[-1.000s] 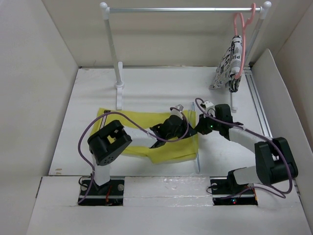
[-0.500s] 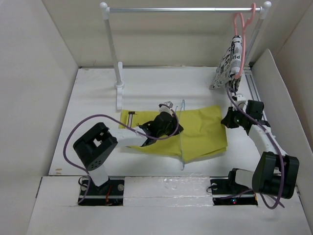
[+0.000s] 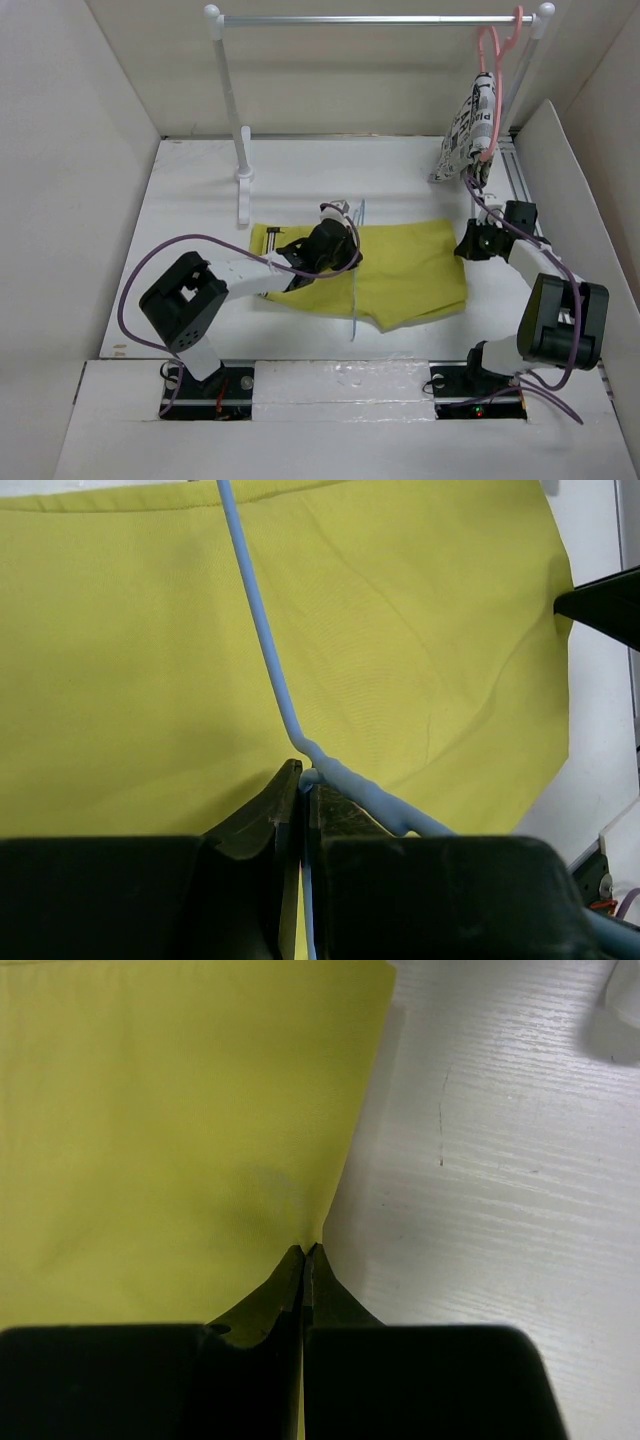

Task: Place the trousers on the hanger
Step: Place the trousers on the hanger, then place the hanger at the clothesline.

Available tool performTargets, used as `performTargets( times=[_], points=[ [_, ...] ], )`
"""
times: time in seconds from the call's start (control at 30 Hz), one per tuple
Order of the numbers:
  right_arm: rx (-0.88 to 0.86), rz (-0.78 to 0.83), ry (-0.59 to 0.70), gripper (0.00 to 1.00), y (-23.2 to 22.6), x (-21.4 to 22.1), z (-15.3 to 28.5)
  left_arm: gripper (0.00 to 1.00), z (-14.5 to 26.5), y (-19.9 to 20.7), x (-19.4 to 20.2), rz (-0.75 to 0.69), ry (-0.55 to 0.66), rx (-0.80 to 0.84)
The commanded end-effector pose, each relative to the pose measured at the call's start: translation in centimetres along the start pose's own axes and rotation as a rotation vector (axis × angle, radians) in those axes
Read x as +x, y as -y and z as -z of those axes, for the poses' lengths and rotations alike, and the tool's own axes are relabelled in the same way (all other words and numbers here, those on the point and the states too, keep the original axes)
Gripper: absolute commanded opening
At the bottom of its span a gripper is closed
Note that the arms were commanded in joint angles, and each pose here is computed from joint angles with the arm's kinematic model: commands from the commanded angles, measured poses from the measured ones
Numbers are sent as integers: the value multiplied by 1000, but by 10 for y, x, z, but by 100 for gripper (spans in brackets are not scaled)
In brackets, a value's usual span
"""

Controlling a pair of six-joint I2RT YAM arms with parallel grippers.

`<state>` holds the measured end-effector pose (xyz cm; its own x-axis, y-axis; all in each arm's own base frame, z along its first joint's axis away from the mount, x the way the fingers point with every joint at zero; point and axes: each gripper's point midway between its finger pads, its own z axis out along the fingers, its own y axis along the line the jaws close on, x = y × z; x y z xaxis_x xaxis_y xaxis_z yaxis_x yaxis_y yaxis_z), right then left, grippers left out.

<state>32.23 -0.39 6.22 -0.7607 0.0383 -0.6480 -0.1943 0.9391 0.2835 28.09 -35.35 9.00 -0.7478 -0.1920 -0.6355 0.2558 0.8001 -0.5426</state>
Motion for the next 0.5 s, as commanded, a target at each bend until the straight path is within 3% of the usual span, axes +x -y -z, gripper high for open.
performTargets(
  times=[0.0,0.07,0.1,0.13,0.23,0.33,0.47],
  points=[
    [-1,72,62,0,-6,-19,-2,0,5,-17,1,-53,-43,-96],
    [-17,65,45,13,-12,-9,-3,0,6,-4,-7,-29,-28,-87],
    [-32,67,32,24,-18,-5,-4,0,7,0,-11,-24,-25,-84],
    [-44,80,33,46,-24,-5,-2,0,11,13,-17,-22,-6,-59],
    [-68,125,20,71,-42,-4,14,0,22,38,-37,-12,33,-31],
    [-106,204,99,80,-75,-28,52,0,36,59,-60,4,71,4],
    [-327,332,280,81,-161,-57,113,0,61,83,-95,7,138,38]
  ],
)
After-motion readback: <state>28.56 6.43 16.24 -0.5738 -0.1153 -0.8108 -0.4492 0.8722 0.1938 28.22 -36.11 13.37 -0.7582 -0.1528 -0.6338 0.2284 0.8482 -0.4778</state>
